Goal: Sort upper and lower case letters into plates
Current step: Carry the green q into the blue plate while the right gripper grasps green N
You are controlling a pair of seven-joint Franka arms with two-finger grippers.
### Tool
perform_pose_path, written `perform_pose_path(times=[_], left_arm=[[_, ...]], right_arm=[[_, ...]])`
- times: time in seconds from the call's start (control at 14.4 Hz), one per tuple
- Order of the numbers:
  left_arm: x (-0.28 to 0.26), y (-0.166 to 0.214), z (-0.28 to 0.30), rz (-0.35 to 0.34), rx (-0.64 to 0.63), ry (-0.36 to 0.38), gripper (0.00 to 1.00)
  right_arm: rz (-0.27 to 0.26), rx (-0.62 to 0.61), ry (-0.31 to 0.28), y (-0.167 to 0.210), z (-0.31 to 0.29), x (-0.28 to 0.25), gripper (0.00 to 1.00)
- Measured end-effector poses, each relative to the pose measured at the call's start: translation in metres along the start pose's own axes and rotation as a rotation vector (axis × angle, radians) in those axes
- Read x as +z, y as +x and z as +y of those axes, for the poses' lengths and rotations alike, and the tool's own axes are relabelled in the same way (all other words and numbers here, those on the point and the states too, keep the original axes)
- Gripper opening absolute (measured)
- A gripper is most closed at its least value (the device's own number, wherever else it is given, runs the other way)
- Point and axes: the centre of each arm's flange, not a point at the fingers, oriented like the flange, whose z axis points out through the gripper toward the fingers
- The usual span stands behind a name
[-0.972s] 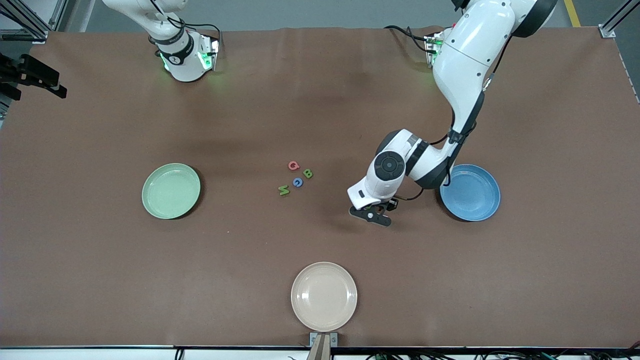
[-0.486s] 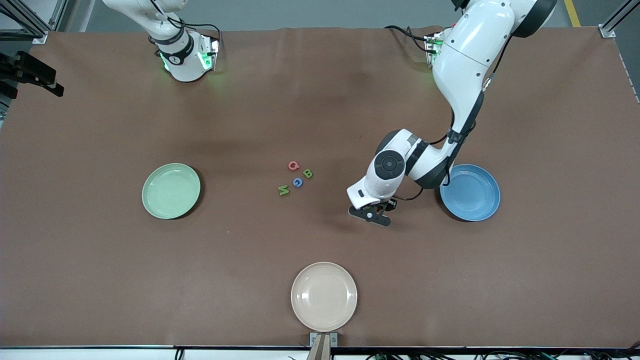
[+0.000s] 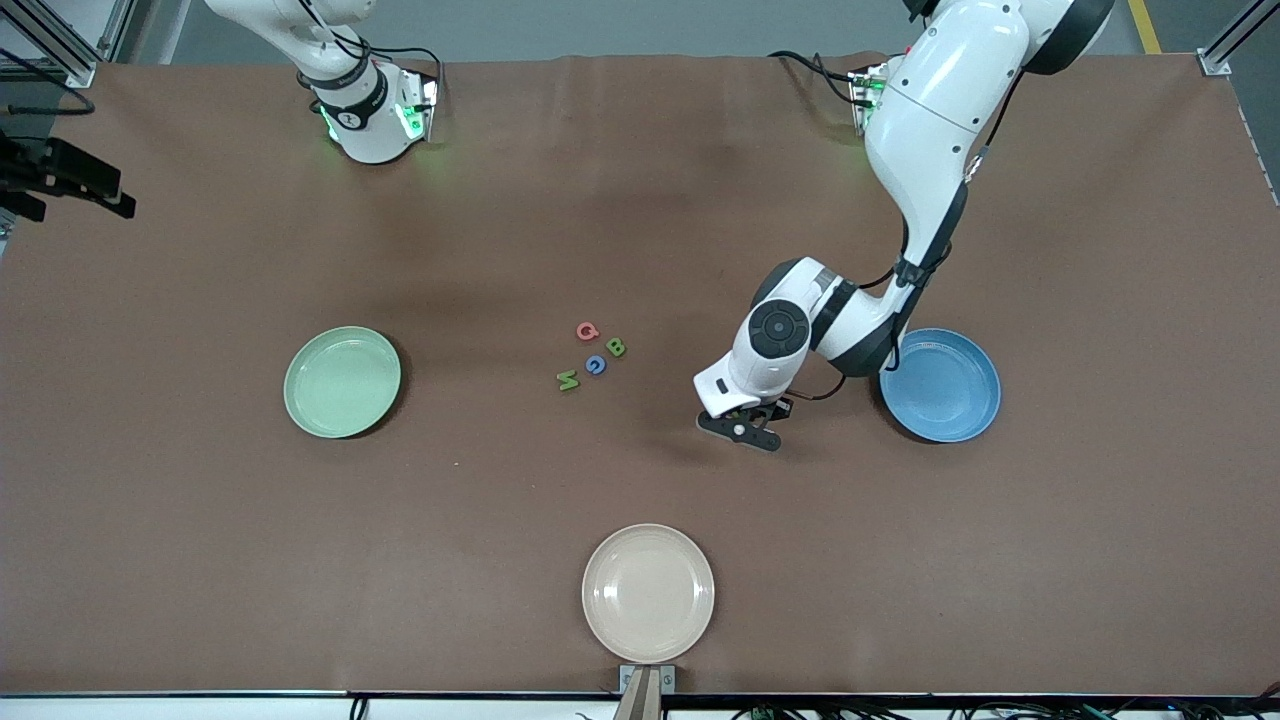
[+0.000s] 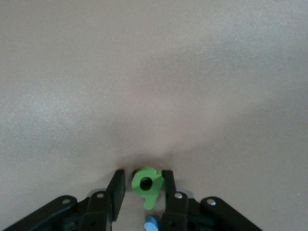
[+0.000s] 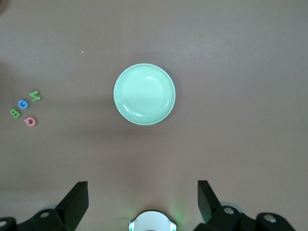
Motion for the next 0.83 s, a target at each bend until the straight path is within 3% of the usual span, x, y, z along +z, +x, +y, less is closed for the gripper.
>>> perform_pose_path(times=[0.21, 0.35, 0.56, 0.83], left_arm=[[-0.001, 0.000, 0.000, 0.001, 0.000, 0.000, 0.28], [-0.001, 0.000, 0.000, 0.001, 0.000, 0.000, 0.29], [-0.001, 0.000, 0.000, 0.001, 0.000, 0.000, 0.29], [-0.006, 0.003, -0.013, 0.001, -0.019, 0.005, 0.29]], right_arm=[[-0.065, 0.027, 0.006, 0.029, 0.017, 0.039, 1.00], [-0.105, 0.035, 0.002, 0.053, 0.024, 0.072, 1.00], [-0.105, 0.086, -0.003, 0.073, 0.019, 0.094, 1.00], [-0.096, 0.324, -0.031, 0.079, -0.042, 0.107, 1.00]])
